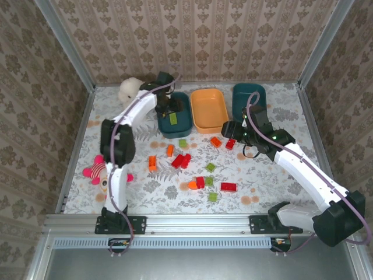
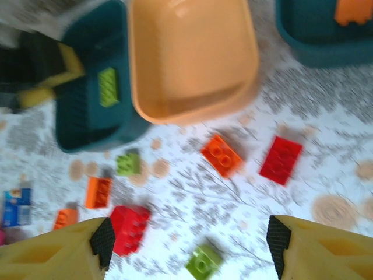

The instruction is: Sort the legos into containers by color

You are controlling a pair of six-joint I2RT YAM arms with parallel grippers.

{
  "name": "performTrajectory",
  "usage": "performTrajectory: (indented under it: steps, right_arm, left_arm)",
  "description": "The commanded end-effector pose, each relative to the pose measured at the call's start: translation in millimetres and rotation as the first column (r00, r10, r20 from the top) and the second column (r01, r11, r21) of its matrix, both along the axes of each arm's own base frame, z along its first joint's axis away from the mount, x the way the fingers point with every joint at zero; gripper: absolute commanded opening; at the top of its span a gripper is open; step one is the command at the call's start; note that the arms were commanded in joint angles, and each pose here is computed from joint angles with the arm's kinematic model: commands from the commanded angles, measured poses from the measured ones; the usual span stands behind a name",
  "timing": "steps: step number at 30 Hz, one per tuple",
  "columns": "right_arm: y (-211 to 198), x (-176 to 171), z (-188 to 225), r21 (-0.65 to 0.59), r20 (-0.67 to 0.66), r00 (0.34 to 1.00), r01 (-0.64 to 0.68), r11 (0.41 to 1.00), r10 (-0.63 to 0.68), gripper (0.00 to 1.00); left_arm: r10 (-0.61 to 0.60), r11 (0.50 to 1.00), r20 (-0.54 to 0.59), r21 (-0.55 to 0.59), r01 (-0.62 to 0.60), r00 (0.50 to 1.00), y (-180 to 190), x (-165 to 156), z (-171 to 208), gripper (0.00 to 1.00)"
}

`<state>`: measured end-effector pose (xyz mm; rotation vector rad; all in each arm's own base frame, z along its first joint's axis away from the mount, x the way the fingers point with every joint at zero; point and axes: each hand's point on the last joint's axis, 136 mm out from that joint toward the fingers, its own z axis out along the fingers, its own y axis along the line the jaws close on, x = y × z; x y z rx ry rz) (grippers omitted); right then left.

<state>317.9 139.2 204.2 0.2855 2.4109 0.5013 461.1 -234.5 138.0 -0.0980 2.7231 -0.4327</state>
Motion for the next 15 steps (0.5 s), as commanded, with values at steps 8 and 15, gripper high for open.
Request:
performTrajectory:
  steps: [8,15]
  right_arm:
    - [-22,-42,-74,-0.119,-0.37,0.919,0.096,0.988,-0.134,0.69]
    - [-15,7,-120,-0.103,-0.408,0.89,0.176,0.979,-0.203,0.69]
  left_arm:
    - [-0.212,0.955,0.304,-0.137,0.263,0.929,-26,-125,65,0.79]
    - [-0.214,0.944,0.305,-0.18,0.277,0.928,-22,-190,38,0.8]
